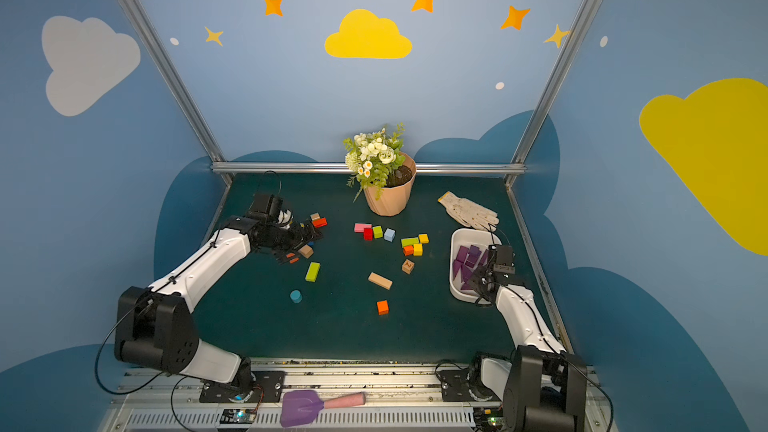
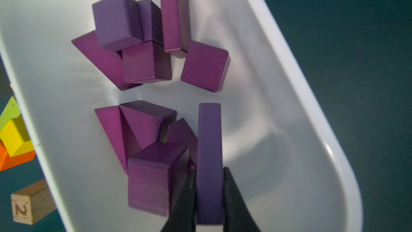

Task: Pick purple bricks into the storage bin
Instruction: Place the building block in the storage box.

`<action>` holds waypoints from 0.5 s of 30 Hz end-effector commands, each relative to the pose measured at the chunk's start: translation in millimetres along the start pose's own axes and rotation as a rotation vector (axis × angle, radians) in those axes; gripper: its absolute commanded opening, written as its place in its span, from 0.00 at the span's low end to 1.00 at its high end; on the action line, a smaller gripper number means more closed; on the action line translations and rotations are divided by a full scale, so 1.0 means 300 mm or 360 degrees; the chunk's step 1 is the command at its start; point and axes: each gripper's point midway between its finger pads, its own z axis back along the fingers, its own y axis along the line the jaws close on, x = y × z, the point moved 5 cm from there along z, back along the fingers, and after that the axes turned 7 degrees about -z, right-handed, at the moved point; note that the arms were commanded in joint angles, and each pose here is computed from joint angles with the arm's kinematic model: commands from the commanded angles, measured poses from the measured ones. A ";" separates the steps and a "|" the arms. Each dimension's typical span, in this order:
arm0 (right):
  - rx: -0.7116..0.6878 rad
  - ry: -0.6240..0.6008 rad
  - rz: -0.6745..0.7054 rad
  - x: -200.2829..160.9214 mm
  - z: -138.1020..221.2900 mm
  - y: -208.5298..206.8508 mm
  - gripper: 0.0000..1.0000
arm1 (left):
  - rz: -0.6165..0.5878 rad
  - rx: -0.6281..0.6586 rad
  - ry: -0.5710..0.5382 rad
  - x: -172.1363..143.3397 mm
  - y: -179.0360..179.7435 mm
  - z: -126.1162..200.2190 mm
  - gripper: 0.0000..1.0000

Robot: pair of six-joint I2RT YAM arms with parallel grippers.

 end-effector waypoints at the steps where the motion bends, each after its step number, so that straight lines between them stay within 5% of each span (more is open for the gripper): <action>1: -0.0033 0.0075 0.0015 -0.020 -0.014 -0.010 0.22 | -0.0021 0.0001 0.0010 -0.011 0.000 0.002 1.00; 15: 0.0045 -0.0042 0.0091 0.035 0.069 0.050 0.48 | -0.0017 0.0037 0.0009 -0.008 0.013 -0.005 0.99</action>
